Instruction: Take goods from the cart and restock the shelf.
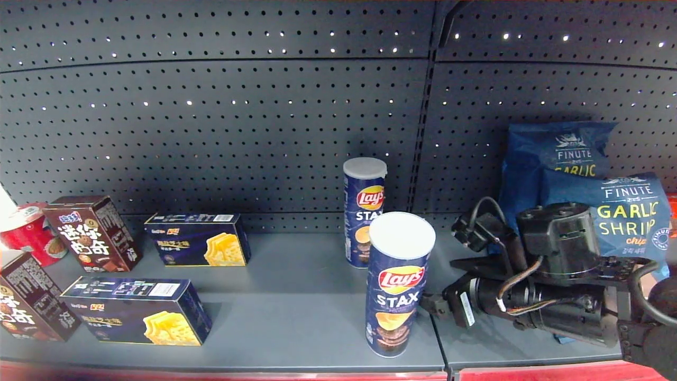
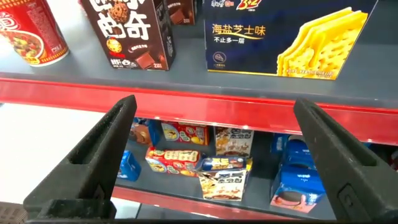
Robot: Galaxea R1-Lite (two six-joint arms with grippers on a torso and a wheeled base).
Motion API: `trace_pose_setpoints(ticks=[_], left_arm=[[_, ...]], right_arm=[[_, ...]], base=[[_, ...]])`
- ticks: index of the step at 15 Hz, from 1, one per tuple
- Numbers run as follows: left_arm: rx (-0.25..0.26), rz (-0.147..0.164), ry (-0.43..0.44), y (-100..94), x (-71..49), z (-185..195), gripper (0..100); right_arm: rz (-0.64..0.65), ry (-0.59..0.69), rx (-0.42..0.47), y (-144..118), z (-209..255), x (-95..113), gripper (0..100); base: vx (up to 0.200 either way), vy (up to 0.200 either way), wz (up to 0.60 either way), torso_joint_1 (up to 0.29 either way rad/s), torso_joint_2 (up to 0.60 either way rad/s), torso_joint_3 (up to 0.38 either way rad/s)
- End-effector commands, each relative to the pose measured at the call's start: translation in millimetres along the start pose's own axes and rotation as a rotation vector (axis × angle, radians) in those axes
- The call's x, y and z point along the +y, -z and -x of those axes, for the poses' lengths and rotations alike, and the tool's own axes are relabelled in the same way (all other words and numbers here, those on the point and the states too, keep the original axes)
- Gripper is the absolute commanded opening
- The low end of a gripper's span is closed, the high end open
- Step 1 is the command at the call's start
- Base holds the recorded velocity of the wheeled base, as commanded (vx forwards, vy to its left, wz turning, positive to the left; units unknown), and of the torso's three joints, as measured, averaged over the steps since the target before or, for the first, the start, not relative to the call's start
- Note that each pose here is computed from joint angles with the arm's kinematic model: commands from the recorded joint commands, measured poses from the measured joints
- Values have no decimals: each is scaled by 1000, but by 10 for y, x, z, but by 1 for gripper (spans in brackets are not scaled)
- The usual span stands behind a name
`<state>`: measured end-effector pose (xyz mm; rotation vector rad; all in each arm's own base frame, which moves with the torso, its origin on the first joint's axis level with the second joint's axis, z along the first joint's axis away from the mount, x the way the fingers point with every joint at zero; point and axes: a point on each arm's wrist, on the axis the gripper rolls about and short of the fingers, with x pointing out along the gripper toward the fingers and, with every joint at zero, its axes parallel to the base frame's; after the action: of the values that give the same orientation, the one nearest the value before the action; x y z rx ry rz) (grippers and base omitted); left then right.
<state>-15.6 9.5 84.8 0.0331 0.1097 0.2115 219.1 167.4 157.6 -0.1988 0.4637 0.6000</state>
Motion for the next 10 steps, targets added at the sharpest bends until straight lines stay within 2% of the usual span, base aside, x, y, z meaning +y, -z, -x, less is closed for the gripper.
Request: trace_pose_setpoints(ticks=[1,6,10], left_arm=[[8,0,-1,2,-2,-6,100],[9,0,0,2,-2,-8,100],[9,0,0,2,-2,-8,100]], right_arm=[[6,-11,11,17,-33,40,100],[4,-1,39,187,151,15,100],[15,-24,21,253,363,62,100]], base=[[0,0,0,0,0,0],[0,0,0,0,0,0],[0,0,0,0,0,0]])
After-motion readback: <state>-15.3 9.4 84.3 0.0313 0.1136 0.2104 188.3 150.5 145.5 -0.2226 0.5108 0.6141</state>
